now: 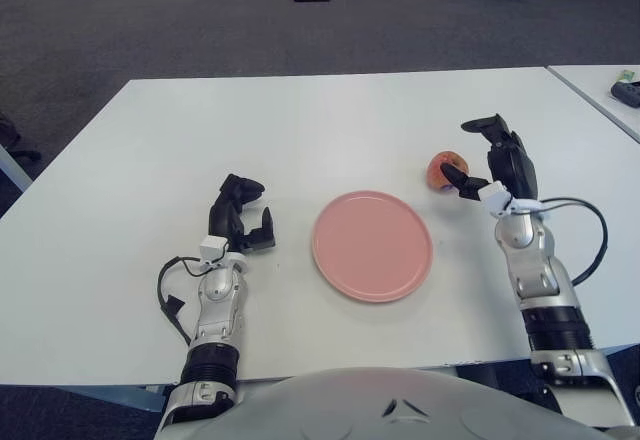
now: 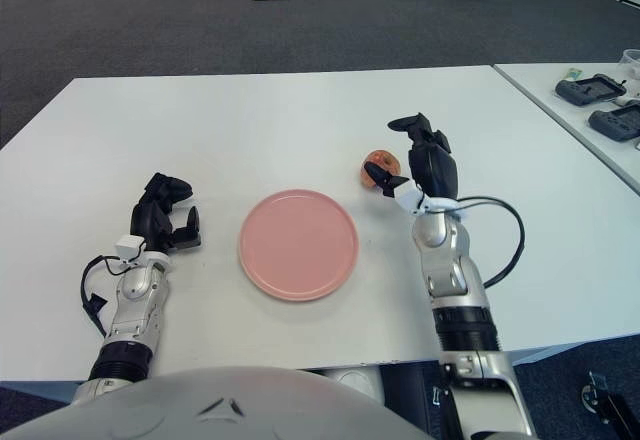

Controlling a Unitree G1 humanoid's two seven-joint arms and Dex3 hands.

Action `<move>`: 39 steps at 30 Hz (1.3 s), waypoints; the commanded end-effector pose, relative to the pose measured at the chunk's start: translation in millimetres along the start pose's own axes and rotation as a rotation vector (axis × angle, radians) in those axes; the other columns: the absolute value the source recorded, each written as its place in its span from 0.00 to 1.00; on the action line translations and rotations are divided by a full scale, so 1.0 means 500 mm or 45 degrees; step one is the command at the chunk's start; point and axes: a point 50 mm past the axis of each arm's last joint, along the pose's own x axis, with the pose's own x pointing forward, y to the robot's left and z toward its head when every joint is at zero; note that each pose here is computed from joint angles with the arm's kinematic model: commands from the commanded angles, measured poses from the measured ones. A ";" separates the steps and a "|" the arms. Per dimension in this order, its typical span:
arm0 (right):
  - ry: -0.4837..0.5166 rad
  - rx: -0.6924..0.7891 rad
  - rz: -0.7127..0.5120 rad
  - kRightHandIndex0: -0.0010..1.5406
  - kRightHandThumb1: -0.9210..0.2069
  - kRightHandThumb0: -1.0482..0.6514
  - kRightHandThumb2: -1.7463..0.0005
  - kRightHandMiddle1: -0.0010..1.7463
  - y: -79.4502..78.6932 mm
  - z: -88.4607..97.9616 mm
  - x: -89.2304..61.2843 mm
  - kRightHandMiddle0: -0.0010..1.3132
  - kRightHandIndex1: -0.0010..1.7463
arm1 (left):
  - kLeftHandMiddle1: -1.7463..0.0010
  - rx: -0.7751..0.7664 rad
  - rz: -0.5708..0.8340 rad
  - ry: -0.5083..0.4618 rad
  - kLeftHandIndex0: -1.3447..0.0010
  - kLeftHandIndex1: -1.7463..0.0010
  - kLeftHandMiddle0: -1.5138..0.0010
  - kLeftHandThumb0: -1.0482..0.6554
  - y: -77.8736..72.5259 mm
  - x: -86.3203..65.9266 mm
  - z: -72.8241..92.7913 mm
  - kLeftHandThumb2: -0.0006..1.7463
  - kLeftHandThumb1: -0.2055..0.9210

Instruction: Put the apple into the plate.

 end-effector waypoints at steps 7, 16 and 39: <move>0.020 -0.096 0.120 0.00 0.53 0.16 0.43 0.11 0.008 0.013 0.045 0.00 0.00 | 0.07 0.004 0.032 0.136 0.59 0.00 0.43 0.61 0.007 -0.028 -0.039 0.91 0.24; 0.053 -0.167 0.274 0.00 0.48 0.09 0.48 0.01 0.028 0.015 0.068 0.00 0.00 | 0.05 0.011 0.032 0.144 0.58 0.00 0.43 0.61 0.008 -0.028 -0.039 0.92 0.23; 0.145 -0.237 0.528 0.00 0.43 0.08 0.52 0.00 0.091 -0.014 0.110 0.00 0.00 | 0.03 -0.003 0.040 0.155 0.59 0.00 0.45 0.61 0.008 -0.030 -0.041 0.92 0.24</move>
